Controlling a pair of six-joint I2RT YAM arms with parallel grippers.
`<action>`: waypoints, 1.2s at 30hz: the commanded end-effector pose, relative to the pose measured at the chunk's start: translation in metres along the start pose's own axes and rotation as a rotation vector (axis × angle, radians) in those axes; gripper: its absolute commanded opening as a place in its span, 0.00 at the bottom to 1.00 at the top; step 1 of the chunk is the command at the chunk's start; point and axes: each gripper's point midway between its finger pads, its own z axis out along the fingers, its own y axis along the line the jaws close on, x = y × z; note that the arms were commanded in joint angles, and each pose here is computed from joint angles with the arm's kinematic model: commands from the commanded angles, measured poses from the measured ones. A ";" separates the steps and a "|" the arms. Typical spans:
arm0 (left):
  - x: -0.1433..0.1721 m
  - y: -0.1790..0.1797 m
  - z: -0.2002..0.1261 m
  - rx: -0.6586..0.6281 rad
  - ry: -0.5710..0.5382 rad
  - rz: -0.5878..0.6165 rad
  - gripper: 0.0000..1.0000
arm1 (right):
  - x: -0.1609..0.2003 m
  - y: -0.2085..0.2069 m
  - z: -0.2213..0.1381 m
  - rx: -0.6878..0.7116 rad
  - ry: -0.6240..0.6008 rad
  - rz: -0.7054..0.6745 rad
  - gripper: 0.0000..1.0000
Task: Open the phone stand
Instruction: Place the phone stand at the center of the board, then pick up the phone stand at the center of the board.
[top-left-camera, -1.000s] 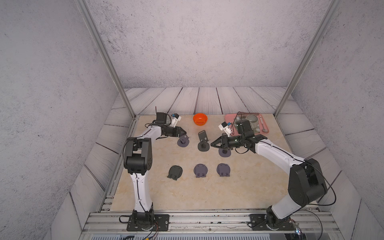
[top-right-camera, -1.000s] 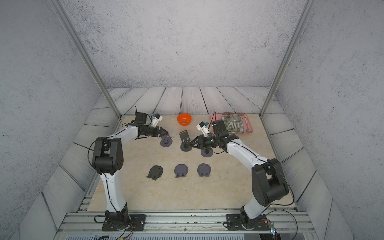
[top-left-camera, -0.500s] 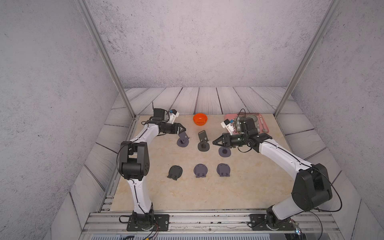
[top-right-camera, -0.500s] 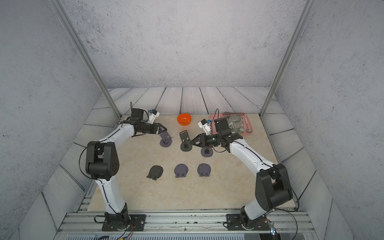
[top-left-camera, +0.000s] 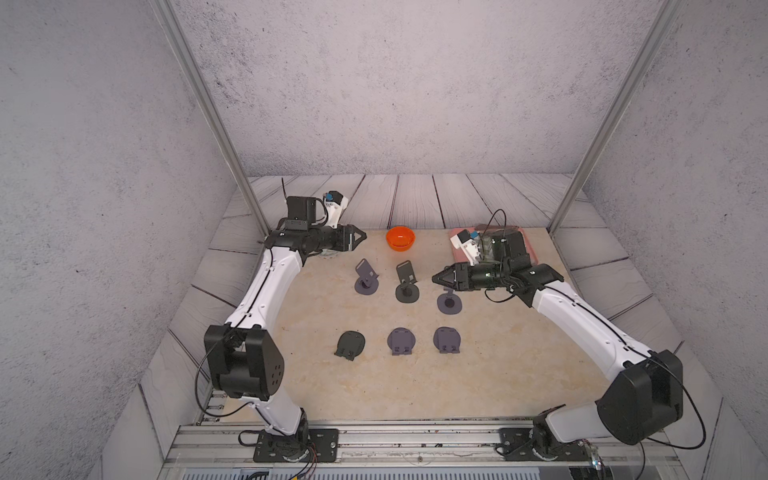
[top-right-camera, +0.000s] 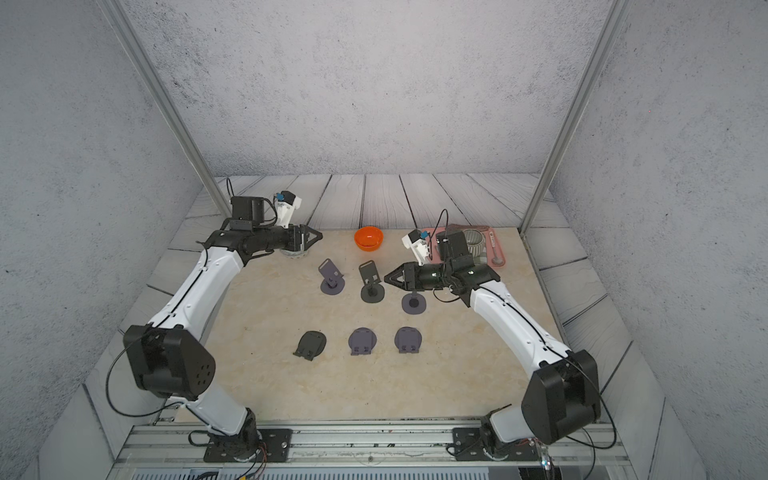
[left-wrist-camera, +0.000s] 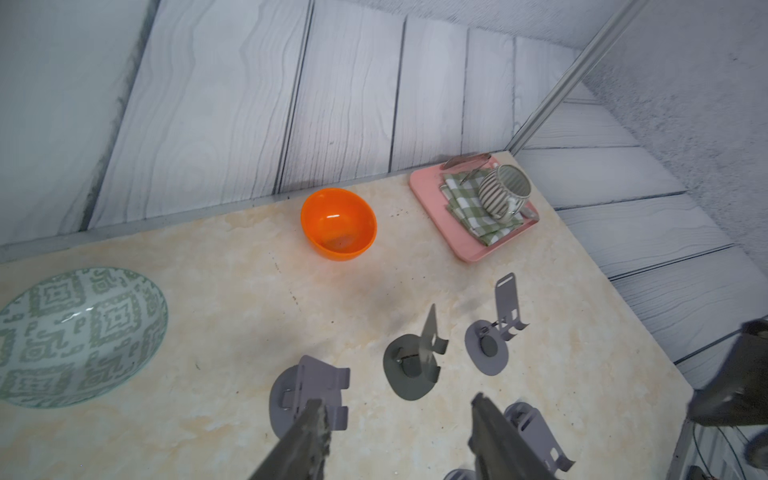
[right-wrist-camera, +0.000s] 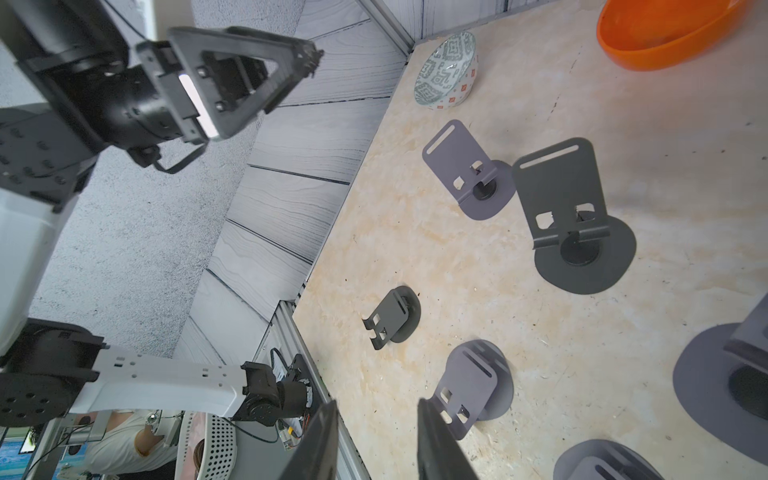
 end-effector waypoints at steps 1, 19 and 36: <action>0.015 -0.039 0.001 0.057 0.053 0.000 0.58 | -0.005 0.005 -0.011 0.033 -0.024 -0.033 0.36; 0.134 -0.163 0.055 0.342 0.252 -0.076 0.58 | -0.009 -0.026 -0.050 0.200 -0.192 0.066 0.48; 0.217 -0.177 0.134 0.424 0.444 -0.180 0.58 | 0.024 -0.019 -0.062 0.155 -0.157 0.028 0.48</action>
